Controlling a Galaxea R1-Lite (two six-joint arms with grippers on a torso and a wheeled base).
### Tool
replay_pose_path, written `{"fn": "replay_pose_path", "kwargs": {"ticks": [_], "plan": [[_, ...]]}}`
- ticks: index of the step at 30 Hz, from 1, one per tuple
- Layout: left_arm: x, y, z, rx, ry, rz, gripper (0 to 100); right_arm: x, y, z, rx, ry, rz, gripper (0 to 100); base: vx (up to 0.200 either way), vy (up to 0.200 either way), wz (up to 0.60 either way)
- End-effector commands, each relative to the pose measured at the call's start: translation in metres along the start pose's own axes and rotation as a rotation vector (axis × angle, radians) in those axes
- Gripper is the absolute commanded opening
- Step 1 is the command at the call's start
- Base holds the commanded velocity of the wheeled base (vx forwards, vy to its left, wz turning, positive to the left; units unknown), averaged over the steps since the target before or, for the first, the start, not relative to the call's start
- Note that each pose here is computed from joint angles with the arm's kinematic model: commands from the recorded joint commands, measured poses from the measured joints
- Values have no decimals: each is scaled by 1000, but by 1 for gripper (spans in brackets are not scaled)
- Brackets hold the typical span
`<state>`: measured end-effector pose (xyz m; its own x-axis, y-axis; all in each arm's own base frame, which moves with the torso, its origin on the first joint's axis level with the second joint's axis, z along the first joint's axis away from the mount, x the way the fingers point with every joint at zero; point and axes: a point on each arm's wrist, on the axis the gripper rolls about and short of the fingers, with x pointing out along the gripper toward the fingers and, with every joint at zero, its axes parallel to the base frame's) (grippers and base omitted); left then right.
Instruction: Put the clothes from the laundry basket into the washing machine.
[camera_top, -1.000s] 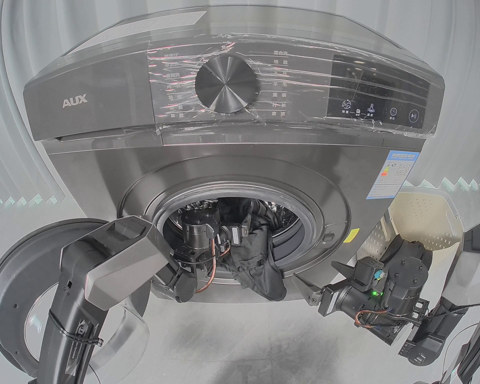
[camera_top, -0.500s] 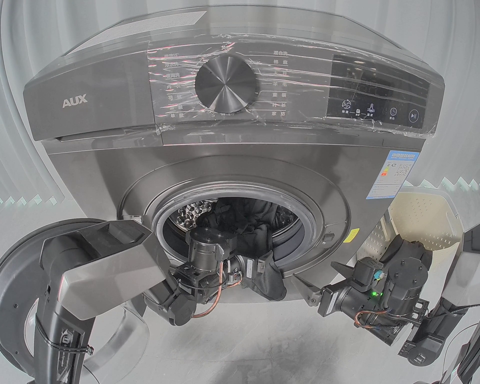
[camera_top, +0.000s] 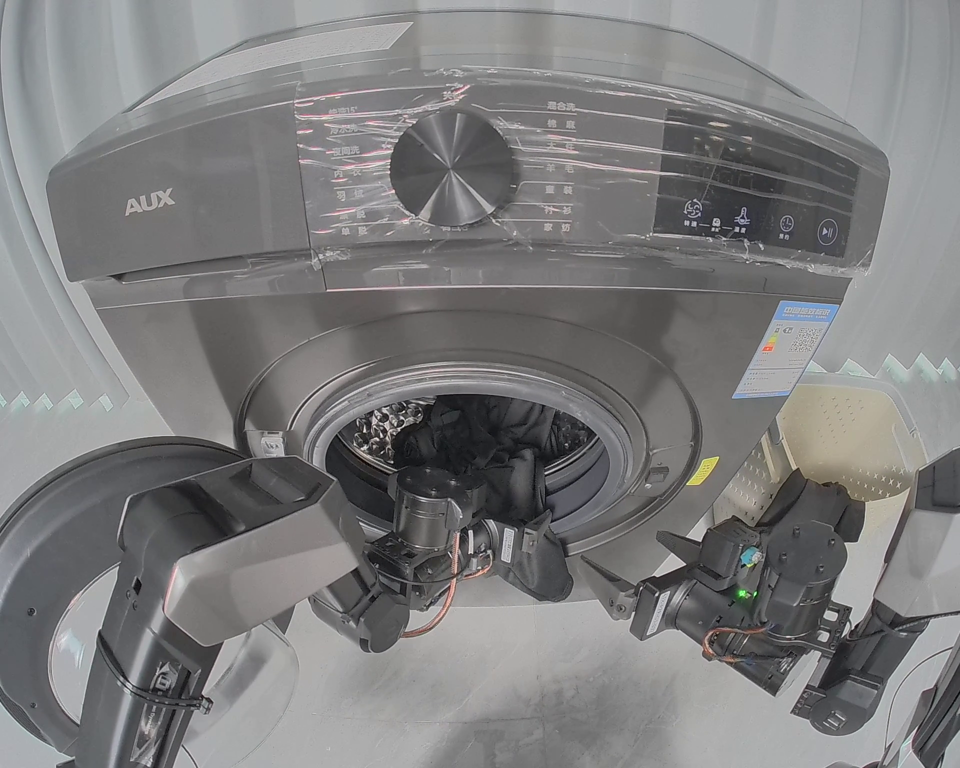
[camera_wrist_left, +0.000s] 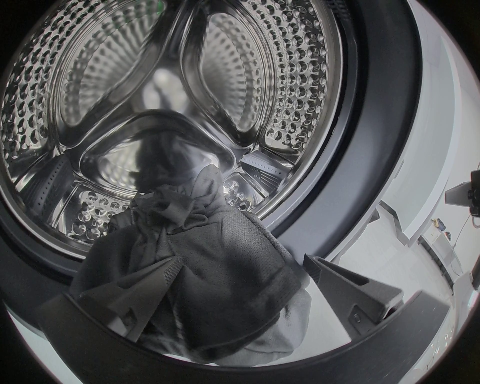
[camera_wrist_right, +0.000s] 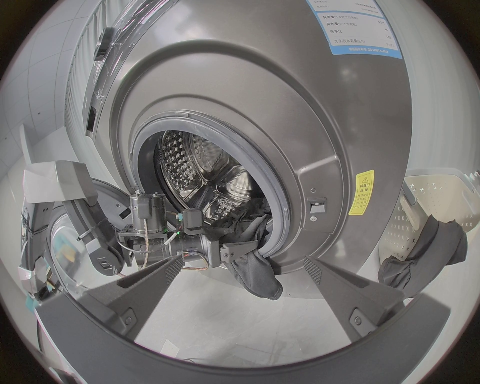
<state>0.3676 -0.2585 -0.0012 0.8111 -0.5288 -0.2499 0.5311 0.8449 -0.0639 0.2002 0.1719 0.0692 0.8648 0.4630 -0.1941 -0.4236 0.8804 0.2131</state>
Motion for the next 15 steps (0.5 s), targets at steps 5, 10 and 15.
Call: {"fn": "replay_pose_path", "kwargs": {"ticks": [5,10,15], "plan": [[14,1,-20,4,13,11,0,1,0,-3,-2,10,1,100,0,0,0],[17,4,-12,-3,-37,31,0,1,1,-3,-2,10,1,100,0,0,0],[23,16,6,-17,-126,86,0,1,1,-2,-2,8,2,100,0,0,0]]}}
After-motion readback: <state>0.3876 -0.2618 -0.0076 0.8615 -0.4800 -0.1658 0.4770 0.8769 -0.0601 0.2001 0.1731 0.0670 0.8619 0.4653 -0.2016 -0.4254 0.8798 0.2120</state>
